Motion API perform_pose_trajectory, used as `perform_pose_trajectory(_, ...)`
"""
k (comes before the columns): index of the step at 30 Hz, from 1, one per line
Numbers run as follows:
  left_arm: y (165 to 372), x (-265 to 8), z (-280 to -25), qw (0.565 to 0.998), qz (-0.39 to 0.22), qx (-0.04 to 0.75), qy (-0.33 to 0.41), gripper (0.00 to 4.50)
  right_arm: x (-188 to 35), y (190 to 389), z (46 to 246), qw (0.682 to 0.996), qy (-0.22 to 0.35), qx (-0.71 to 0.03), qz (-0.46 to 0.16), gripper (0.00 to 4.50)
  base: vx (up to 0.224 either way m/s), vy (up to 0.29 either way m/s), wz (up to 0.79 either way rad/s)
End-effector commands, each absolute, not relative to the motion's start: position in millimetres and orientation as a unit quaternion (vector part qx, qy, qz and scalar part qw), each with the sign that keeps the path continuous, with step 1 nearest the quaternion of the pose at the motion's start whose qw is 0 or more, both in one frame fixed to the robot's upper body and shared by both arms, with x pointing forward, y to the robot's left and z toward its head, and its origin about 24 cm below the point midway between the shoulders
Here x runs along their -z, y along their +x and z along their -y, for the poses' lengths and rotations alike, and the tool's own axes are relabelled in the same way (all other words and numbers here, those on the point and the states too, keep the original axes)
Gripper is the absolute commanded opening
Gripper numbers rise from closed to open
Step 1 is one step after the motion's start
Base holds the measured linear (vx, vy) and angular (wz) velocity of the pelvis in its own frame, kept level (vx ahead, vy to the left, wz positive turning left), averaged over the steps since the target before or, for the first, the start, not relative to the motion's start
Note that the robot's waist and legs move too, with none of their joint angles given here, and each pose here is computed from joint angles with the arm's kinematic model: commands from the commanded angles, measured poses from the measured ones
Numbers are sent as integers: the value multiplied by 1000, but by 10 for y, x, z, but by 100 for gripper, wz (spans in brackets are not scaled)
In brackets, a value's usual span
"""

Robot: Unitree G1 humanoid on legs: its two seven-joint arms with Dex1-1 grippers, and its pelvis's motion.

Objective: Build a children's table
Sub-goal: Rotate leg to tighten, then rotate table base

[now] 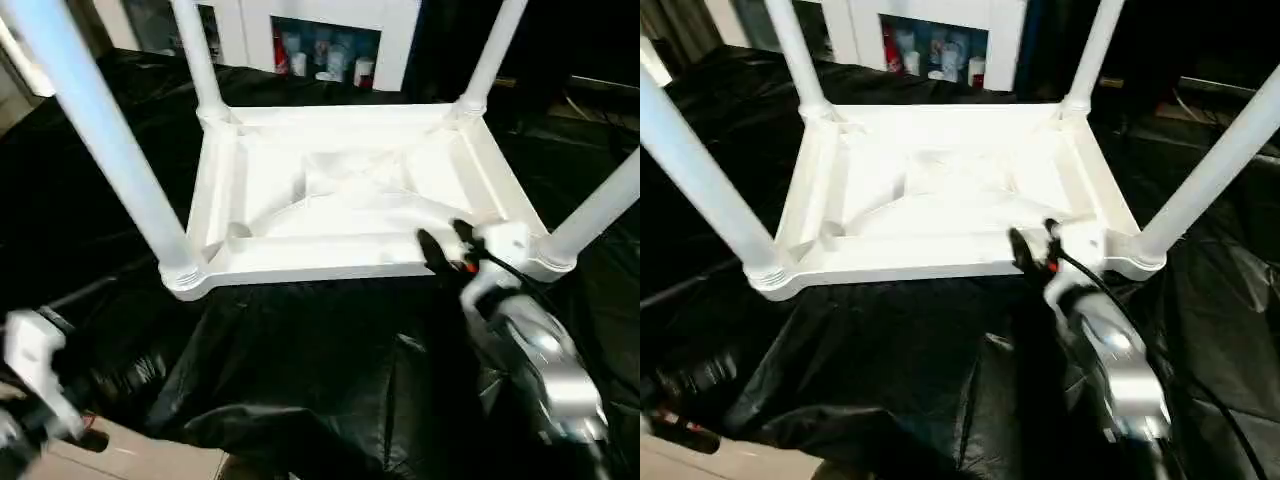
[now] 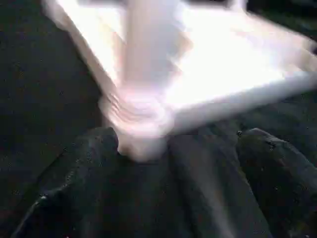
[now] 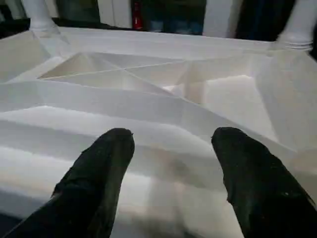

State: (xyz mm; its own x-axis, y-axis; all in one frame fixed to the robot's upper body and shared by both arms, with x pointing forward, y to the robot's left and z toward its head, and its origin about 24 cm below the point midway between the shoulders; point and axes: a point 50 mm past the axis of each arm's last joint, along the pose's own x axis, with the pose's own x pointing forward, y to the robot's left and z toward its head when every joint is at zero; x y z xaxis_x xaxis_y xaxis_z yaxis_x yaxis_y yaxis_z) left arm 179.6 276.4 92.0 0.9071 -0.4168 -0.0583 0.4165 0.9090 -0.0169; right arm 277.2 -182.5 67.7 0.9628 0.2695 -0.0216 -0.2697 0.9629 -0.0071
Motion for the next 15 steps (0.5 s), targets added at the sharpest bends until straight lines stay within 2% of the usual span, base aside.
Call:
perform_pose_trajectory(1,1900,-1030,-2798,982,11,186,-3,443,-656,2680,1935,993,-15,-115,-20,301,0,0,0)
perform_pose_trajectory(3,2018,-1102,-2754,982,32,186,-7,443,-599,2620,2012,995,-29,-89,-33,301,0,0,0)
perform_pose_trajectory(6,2091,-1116,-2742,983,38,179,-1,443,-581,2611,2072,997,-24,-57,-37,301,0,0,0)
perform_pose_trajectory(8,2219,-1103,-2737,987,41,158,-3,443,-533,2614,2182,998,-39,-4,-50,301,0,0,0)
perform_pose_trajectory(12,2285,-1097,-2739,988,47,144,-6,443,-527,2607,2210,998,-29,18,-55,301,0,0,0)
perform_pose_trajectory(15,2360,-1181,-2597,979,84,179,-49,443,-497,2599,2209,996,-31,22,-76,301,0,0,0)
